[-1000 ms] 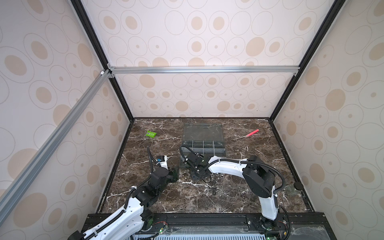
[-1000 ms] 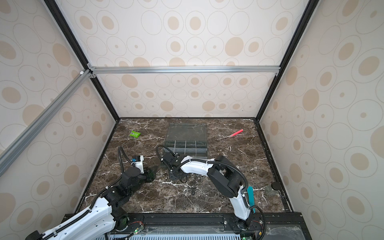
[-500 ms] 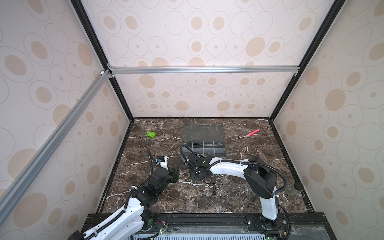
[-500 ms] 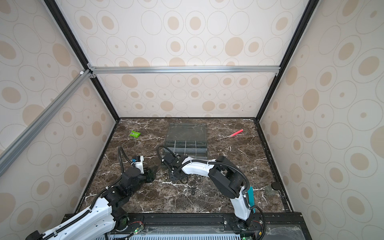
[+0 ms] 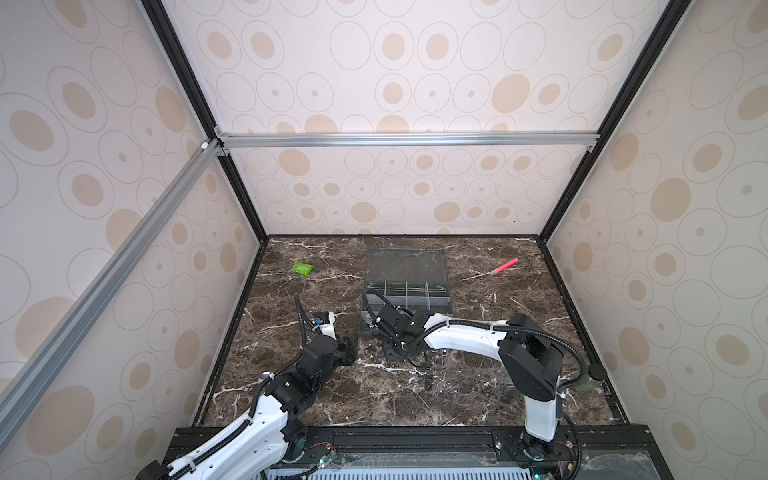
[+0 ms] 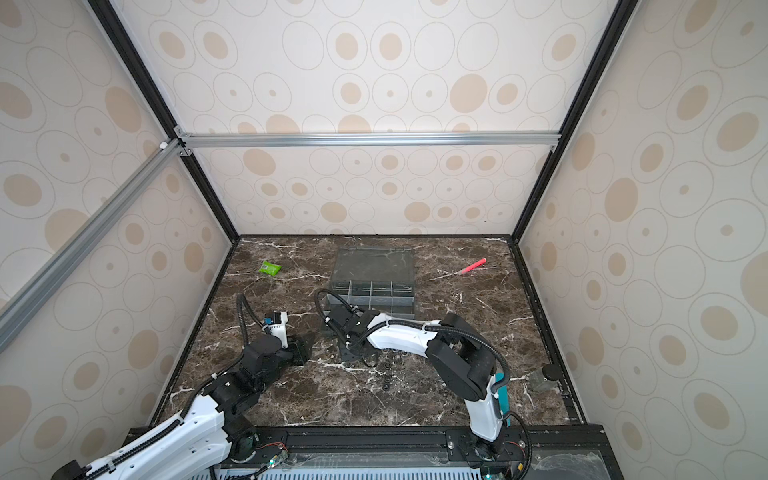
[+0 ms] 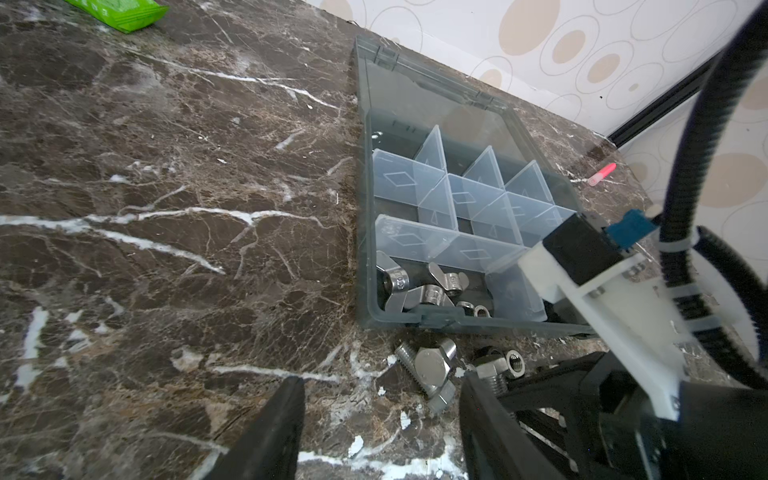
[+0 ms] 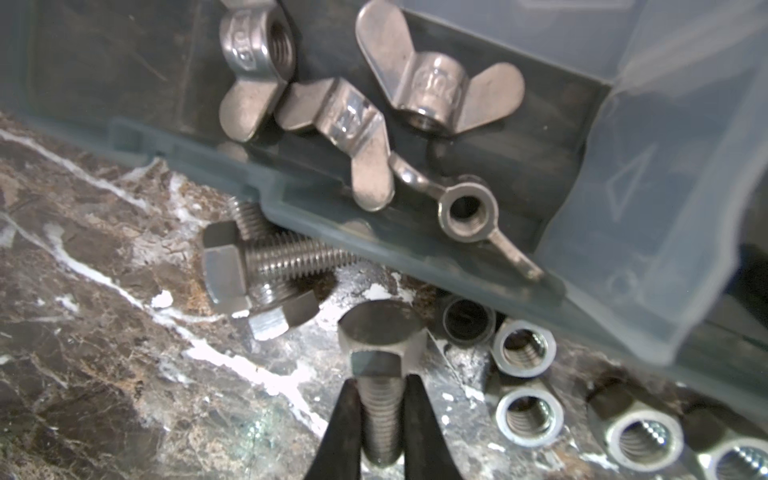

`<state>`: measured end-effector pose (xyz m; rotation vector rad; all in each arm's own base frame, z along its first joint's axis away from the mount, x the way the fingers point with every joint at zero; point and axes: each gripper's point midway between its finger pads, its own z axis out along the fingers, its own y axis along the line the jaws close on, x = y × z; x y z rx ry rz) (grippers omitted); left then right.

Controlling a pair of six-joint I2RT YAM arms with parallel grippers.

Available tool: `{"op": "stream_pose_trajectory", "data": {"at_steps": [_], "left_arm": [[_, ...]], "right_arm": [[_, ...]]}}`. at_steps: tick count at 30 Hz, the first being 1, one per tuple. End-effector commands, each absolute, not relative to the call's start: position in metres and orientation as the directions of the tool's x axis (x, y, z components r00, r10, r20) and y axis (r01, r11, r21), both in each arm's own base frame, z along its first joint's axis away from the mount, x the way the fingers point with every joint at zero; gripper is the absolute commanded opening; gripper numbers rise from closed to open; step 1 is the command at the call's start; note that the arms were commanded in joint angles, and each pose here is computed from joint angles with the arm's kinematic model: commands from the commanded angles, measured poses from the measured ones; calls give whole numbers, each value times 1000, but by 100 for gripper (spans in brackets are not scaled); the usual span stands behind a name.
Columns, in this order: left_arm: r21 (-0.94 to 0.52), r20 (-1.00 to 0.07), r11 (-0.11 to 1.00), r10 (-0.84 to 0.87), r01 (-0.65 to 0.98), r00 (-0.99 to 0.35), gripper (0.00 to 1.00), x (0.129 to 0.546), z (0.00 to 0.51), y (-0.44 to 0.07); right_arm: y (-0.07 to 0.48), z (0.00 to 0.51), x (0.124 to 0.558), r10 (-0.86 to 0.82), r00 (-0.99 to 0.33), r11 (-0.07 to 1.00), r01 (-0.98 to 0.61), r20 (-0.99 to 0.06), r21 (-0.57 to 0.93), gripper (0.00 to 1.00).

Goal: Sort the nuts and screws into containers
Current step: 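Close the right gripper on the silver hex bolt and lift it, then carry the silver bolt to the organizer's farthest compartment and open the right gripper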

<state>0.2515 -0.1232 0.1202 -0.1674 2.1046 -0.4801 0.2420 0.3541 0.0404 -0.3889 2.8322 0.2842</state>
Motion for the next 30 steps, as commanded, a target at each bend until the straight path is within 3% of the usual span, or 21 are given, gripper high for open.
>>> {"op": "stream_pose_trajectory", "data": {"at_steps": [1,13,30], "left_arm": [[-420,-780,906,-333,49,-529,60,255,126,-121],[-426,-778,903,-341,44,-528,60,253,122,-119],[-450,-774,890,-345,77,-532,60,253,132,-126]], "right_arm": [[358,65,244,-228,-914,939,-297,-337,171,15],[366,109,264,-237,-864,926,-340,-444,167,15],[414,133,352,-234,-795,897,-399,-560,191,15]]}}
